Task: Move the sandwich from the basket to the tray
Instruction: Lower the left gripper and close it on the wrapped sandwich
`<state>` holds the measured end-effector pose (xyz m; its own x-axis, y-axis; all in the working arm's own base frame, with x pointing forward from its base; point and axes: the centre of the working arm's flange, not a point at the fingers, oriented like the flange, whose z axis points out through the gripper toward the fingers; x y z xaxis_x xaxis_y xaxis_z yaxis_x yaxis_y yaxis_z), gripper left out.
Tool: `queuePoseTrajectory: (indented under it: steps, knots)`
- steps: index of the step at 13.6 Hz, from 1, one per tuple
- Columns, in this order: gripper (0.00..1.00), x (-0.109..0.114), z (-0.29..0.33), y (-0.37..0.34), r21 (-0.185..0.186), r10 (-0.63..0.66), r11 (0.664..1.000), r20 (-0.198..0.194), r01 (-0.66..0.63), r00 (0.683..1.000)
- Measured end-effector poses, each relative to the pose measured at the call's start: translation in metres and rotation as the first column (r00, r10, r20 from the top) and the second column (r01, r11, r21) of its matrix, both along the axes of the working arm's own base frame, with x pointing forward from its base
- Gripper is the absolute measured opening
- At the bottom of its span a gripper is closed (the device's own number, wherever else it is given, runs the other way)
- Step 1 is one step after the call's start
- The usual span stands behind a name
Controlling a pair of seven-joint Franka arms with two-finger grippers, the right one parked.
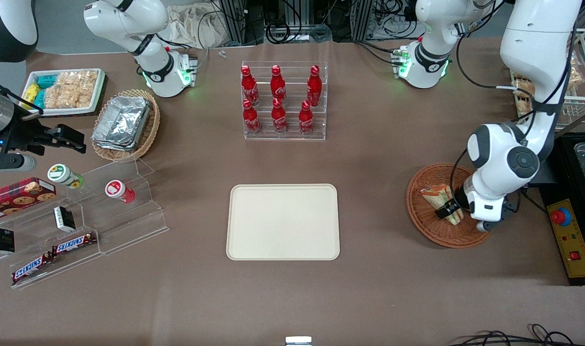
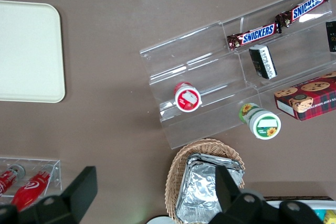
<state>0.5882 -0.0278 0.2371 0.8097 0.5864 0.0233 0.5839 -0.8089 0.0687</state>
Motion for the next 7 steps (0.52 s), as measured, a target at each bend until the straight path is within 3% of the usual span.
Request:
queuePoseTrajectory:
  steps: [2,5,7]
  knots:
    - [0.91,-0.0042,-0.0074,-0.0007,0.000,0.000,1.000,-0.009,0.000,1.000]
    - [0.56,-0.0048,-0.0058,0.0002,0.000,0.001,1.000,-0.009,-0.001,1.000]
    - [0.38,-0.0060,0.0006,0.0004,0.003,0.000,1.000,-0.020,0.000,1.000]
